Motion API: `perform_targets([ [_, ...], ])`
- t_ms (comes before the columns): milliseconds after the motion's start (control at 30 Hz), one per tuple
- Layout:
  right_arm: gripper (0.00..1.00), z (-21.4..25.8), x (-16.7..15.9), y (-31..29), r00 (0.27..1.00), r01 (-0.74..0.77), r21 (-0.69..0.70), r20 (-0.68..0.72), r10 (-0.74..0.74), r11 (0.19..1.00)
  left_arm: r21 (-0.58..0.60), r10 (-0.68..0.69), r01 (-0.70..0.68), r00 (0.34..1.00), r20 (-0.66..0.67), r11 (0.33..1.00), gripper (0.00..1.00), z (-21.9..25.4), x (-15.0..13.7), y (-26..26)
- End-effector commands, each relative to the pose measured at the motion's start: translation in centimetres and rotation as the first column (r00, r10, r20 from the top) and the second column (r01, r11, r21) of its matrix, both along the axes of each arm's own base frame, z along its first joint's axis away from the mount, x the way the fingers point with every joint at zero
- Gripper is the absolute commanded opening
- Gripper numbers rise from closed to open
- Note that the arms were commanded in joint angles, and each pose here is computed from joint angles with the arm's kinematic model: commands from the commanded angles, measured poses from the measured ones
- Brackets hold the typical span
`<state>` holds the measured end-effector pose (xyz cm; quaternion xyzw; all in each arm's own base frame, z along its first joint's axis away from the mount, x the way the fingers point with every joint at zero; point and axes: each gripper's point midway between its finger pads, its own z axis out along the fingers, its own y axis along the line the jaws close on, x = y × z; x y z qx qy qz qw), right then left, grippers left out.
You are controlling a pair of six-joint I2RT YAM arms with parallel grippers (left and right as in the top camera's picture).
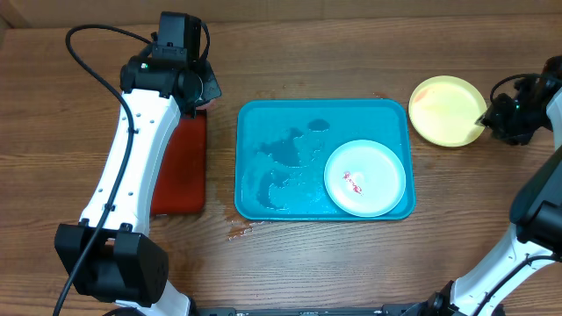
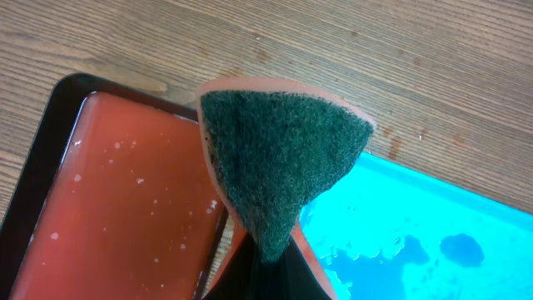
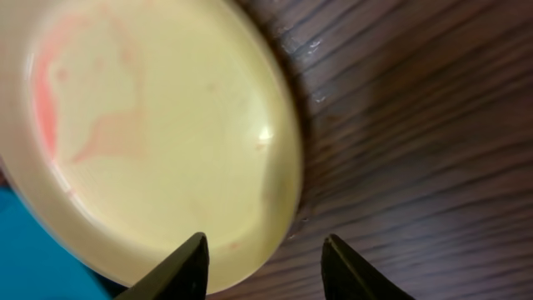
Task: Clean dirty plates on tray and stack at the side
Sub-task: 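Stack the yellow plate onto the first plate and release, then move the right gripper to the light blue plate's rim on the tray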
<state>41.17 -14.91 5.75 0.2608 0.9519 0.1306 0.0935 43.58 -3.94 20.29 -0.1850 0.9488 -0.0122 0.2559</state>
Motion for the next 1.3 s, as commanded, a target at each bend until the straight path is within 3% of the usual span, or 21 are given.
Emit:
perform_targets([
  [0, 0.50, 4.8, 2.5, 5.7, 0.918, -0.337, 0.058, 0.243, 0.314, 0.940, 0.004, -0.020, 0.020, 1.000, 0.004, 1.000, 0.05, 0.1, 0.1, -0.1],
  [133, 0.72, 5.8, 2.3, 11.6, 0.756, -0.608, -0.004, 0.301, 0.580, 0.794, 0.004, -0.020, 0.020, 1.000, 0.002, 1.000, 0.04, 0.1, 0.1, -0.1],
  [267, 0.75, 3.7, 1.9, 15.4, 0.655, -0.730, -0.083, 0.202, 0.728, 0.679, 0.004, -0.020, 0.020, 1.000, -0.003, 1.000, 0.04, -0.2, 0.2, -0.2],
  [500, 0.75, -0.9, -0.1, 19.3, 0.556, -0.826, -0.105, 0.014, 0.831, 0.554, -0.016, -0.032, 0.032, 0.999, -0.008, 0.999, 0.04, -0.3, 0.2, -0.5],
  [700, 0.73, -2.8, -1.5, 19.7, 0.524, -0.850, -0.108, -0.068, 0.849, 0.516, -0.016, -0.032, 0.032, 0.999, -0.002, 0.999, 0.04, -0.3, 0.3, -0.6],
  [1100, 0.69, -5.2, -5.0, 21.1, 0.518, -0.854, 0.016, -0.056, 0.853, 0.520, -0.020, -0.033, 0.033, 0.999, 0.006, 0.999, 0.04, -0.2, 0.5, -0.6],
  [1167, 0.64, -5.6, -5.2, 21.2, 0.526, -0.849, 0.020, -0.059, 0.849, 0.528, -0.020, -0.033, 0.033, 0.999, 0.010, 0.999, 0.04, -0.1, 0.6, -0.7],
  [1200, 0.59, -5.9, -5.2, 21.2, 0.540, -0.840, 0.022, -0.063, 0.840, 0.542, -0.020, -0.033, 0.033, 0.999, 0.011, 0.999, 0.04, -0.1, 0.6, -0.7],
  [1233, 0.47, -6.0, -5.3, 21.3, 0.549, -0.834, 0.024, -0.066, 0.833, 0.551, -0.020, -0.033, 0.033, 0.999, 0.011, 0.999, 0.04, -0.1, 0.6, -0.7],
  [1267, 0.43, -6.1, -5.4, 21.3, 0.557, -0.828, 0.026, -0.068, 0.827, 0.560, -0.020, -0.033, 0.033, 0.999, 0.010, 0.999, 0.04, -0.1, 0.6, -0.7],
])
